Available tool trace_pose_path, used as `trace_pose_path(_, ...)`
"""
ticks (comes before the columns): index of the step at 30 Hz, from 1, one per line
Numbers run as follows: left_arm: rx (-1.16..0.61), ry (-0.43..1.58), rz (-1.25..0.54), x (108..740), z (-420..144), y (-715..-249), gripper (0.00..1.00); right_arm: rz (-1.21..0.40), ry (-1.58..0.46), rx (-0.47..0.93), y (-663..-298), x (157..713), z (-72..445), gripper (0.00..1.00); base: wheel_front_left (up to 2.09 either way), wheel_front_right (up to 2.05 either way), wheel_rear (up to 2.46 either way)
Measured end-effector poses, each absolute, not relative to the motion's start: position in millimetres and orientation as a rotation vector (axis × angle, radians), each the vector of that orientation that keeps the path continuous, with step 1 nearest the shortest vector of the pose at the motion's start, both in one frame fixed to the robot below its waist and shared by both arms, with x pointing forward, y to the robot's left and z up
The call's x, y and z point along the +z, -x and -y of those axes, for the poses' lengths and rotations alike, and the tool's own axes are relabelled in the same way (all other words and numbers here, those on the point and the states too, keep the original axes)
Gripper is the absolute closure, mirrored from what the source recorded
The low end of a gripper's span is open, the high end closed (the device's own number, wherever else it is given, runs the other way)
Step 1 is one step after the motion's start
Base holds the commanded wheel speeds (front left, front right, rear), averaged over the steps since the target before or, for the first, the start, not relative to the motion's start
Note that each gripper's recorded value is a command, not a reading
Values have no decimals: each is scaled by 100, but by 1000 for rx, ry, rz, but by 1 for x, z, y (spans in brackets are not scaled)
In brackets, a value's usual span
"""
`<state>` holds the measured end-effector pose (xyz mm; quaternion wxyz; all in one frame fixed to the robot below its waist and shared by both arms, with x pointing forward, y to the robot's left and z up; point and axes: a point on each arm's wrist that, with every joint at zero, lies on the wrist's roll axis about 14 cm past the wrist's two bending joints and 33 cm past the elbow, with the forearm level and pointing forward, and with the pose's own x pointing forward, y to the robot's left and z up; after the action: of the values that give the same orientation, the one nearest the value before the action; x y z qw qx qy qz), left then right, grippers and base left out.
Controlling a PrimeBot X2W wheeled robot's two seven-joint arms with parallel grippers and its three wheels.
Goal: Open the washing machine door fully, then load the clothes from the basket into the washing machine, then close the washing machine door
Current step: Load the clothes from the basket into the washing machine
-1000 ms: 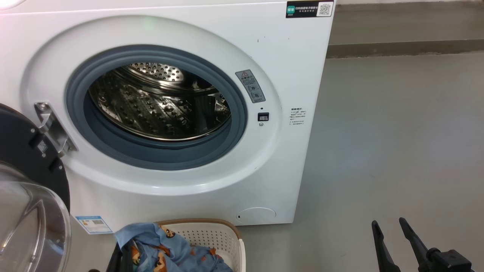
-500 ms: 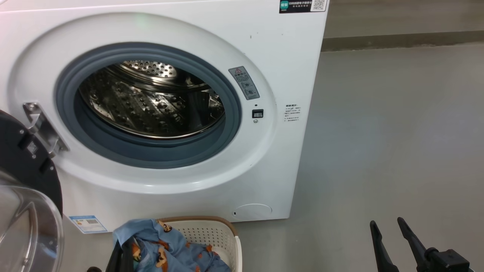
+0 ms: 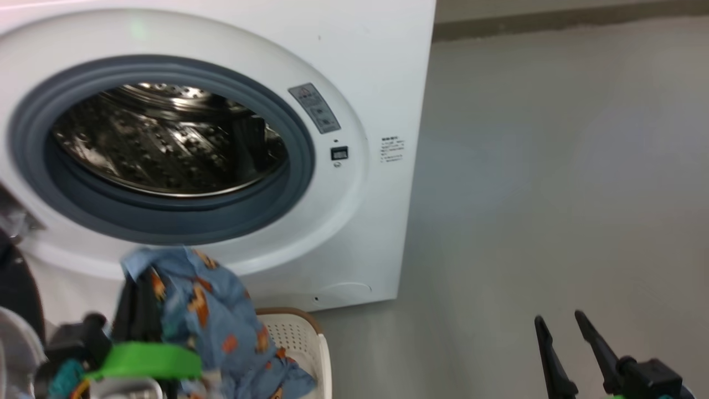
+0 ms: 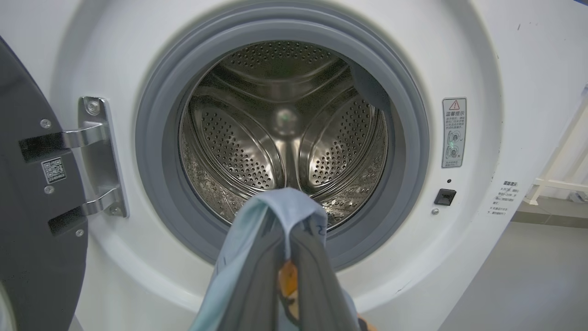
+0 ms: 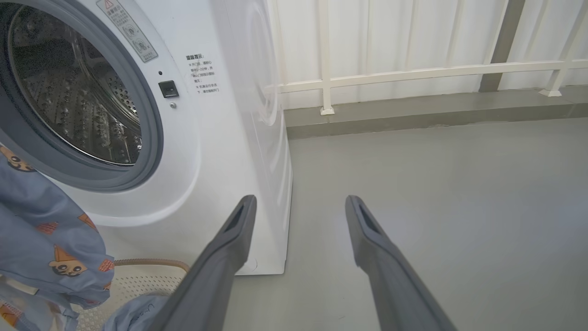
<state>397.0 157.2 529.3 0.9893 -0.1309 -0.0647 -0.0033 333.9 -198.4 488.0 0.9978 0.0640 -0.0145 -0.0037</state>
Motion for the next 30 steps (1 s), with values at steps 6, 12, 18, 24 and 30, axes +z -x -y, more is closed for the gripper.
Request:
trace_pose_path(6,-10,232,163,541,-160,-442,100,36,-127,-42,-345,490,208,0,0,0,0)
trace_pose_path(12,-48,208,179,547,-151,-497,100,9,-150,-77,-355,480,217,0,0,0,0)
trace_pose_path(18,-65,173,160,538,-142,-537,100,-9,-142,-100,-364,474,224,0,0,0,0)
trace_pose_path(24,-91,121,111,518,-133,-569,100,-39,-132,-114,-366,465,228,0,0,0,0)
trace_pose_path(30,-91,98,77,504,-132,-601,100,-75,-121,-129,-368,454,233,0,0,0,0)
